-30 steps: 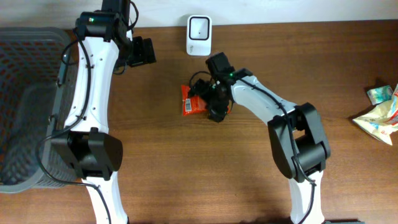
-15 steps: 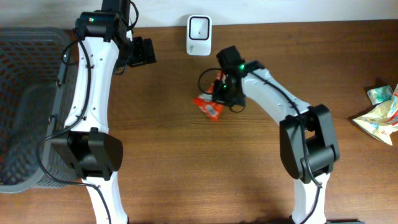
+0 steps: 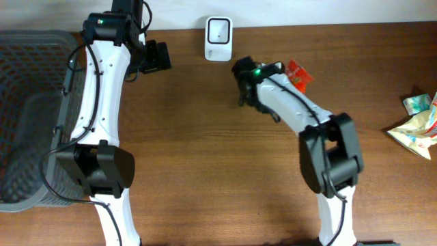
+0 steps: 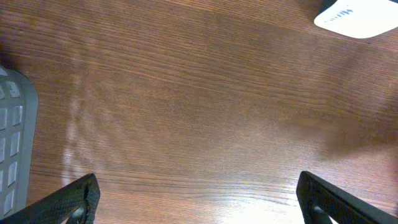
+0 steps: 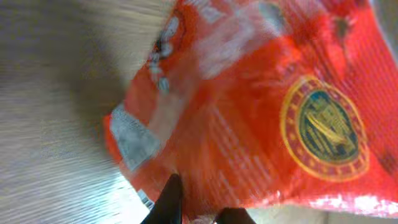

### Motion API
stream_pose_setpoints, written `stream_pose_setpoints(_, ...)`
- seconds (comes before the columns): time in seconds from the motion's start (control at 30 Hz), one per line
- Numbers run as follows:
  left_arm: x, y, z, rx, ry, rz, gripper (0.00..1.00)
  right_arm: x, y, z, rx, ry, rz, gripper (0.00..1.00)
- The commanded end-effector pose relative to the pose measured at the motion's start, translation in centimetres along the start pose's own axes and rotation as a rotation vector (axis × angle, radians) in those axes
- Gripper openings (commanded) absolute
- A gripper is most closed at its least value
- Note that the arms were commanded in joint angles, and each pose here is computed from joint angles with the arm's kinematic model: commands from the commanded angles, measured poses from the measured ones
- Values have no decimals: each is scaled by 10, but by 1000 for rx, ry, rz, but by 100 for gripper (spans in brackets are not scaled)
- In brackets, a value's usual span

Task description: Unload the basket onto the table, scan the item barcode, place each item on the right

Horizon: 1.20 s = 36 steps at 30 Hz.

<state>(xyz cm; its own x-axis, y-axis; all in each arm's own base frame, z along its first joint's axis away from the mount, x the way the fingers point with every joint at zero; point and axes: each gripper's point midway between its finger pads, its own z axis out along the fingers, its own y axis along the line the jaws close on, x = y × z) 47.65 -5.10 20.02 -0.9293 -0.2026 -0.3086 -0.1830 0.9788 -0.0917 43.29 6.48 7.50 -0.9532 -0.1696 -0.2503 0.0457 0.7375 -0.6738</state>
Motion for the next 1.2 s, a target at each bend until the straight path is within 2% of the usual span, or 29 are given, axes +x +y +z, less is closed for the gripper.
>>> stream_pose_setpoints(0.0, 1, -1, 2, 6, 7, 5, 99, 8, 39, -17, 30, -47, -101, 26)
stream_pose_setpoints(0.07, 1, -1, 2, 5, 8, 5, 99, 14, 69, -47, 10, -111, -177, 39)
stream_pose_setpoints(0.1, 1, -1, 2, 6, 7, 5, 99, 16, 78, -58, 2, -135, -197, 39)
stream_pose_setpoints(0.13, 1, -1, 2, 6, 7, 5, 99, 19, 90, -70, -8, -164, -223, 51)
stream_pose_setpoints(0.17, 1, -1, 2, 6, 7, 5, 99, 24, 102, -84, -16, -197, -252, 71)
stream_pose_setpoints(0.2, 1, -1, 2, 5, 8, 5, 99, 26, 110, -94, -23, -223, -267, 86)
stream_pose_setpoints(0.23, 1, -1, 2, 6, 7, 5, 99, 26, 112, -101, -31, -231, -272, 95)
stream_pose_setpoints(0.3, 1, -1, 2, 5, 7, 5, 99, 17, 99, -115, -49, -234, -250, 100)
stream_pose_setpoints(0.37, 1, -1, 2, 6, 7, 5, 99, 0, 77, -127, -127, -207, -179, 99)
stream_pose_setpoints(0.4, 1, -1, 2, 6, 7, 5, 99, -15, 57, -127, -251, -149, -107, 99)
stream_pose_setpoints(0.47, 1, -1, 2, 6, 7, 5, 99, -29, 47, -112, -532, -77, -235, 99)
stream_pose_setpoints(0.5, 1, -1, 2, 6, 7, 5, 99, -30, 44, -102, -639, -56, -260, 99)
stream_pose_setpoints(0.53, 1, -1, 2, 6, 7, 5, 99, -30, 41, -92, -823, -29, -270, 99)
stream_pose_setpoints(0.57, 1, -1, 2, 5, 7, 5, 99, -36, 30, -78, -1060, 0, -189, 95)
stream_pose_setpoints(0.6, 1, -1, 2, 6, 7, 5, 99, -41, 19, -63, -1153, 20, -106, 81)
stream_pose_setpoints(0.67, 1, -1, 2, 6, 7, 5, 99, -48, 10, -54, -1334, 22, 6, 81)
stream_pose_setpoints(0.8, 1, -1, 2, 6, 7, 5, 99, -48, 42, -26, -1352, 22, 3, 81)
stream_pose_setpoints(0.9, 1, -1, 2, 6, 7, 5, 99, -32, 73, -1, -1218, 60, -75, 79)
stream_pose_setpoints(1.03, 1, -1, 2, 6, 7, 5, 99, -15, 101, -10, -1159, 89, -170, 43)
stream_pose_setpoints(1.1, 1, -1, 2, 6, 7, 5, 99, -13, 112, -22, -1163, 90, -190, 4)
stream_pose_setpoints(1.17, 1, -1, 2, 6, 7, 5, 99, -14, 116, -27, -1135, 91, -190, 4)
